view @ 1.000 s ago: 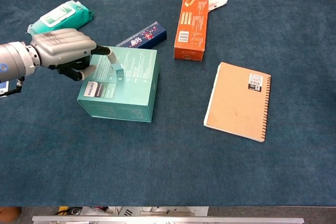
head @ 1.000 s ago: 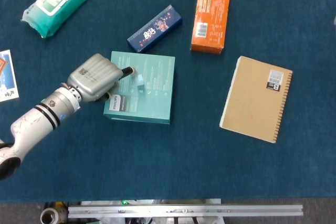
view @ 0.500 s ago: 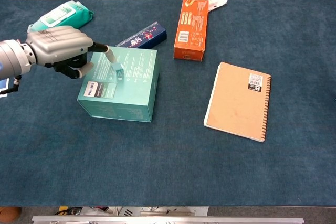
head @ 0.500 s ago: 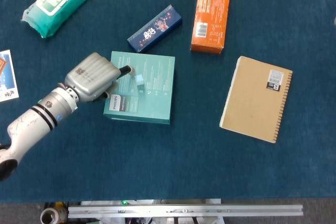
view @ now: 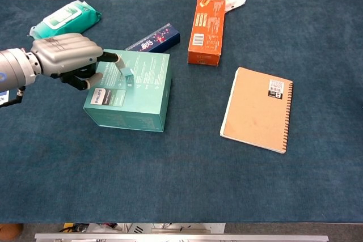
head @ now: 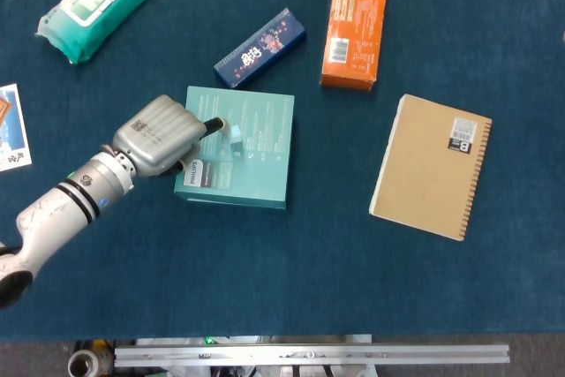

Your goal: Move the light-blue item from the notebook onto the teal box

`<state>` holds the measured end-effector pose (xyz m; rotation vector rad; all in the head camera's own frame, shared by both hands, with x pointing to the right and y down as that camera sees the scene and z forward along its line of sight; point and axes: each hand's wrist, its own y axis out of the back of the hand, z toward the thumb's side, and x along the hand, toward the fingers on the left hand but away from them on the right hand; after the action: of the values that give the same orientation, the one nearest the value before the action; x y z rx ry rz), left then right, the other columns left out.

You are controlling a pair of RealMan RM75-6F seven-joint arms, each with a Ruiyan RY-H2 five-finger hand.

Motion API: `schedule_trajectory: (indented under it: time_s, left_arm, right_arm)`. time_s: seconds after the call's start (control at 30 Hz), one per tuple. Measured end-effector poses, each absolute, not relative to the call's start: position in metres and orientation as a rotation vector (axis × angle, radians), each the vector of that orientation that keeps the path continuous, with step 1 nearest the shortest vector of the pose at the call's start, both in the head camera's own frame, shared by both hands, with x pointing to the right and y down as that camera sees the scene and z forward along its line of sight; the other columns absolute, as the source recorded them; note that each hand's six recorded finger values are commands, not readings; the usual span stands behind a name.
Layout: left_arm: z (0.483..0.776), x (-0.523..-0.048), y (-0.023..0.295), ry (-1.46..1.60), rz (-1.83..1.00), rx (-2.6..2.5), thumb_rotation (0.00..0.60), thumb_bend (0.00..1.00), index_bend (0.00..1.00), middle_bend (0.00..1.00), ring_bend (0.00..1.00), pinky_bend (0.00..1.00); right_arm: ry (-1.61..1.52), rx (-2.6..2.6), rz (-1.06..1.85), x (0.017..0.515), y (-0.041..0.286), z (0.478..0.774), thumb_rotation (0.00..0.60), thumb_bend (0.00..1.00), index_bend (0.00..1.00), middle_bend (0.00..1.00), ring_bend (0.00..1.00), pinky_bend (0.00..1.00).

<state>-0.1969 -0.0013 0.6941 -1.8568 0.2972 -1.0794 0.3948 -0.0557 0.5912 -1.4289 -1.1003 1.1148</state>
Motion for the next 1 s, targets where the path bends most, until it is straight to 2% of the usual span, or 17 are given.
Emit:
schedule_trajectory:
  time_s: [0.47,1.0]
  left_arm:
    - [0.690,-0.197,-0.005,0.326,-1.078,-1.855,0.600,0.76,0.24,1.00,1.00,0.97]
    - [0.693,-0.188,0.006,0.277,-1.062,-1.859,0.600,0.76,0.24,1.00,1.00,0.97]
  right_arm:
    - [-1.108,-1.428,1.114,0.397,-0.055,0.590,0.600,0.48,0.67,0.98,1.00,1.00]
    - [-1.121,-1.423,1.115,0.403,-0.053,0.588,0.600,0.48,0.67,0.98,1.00,1.00]
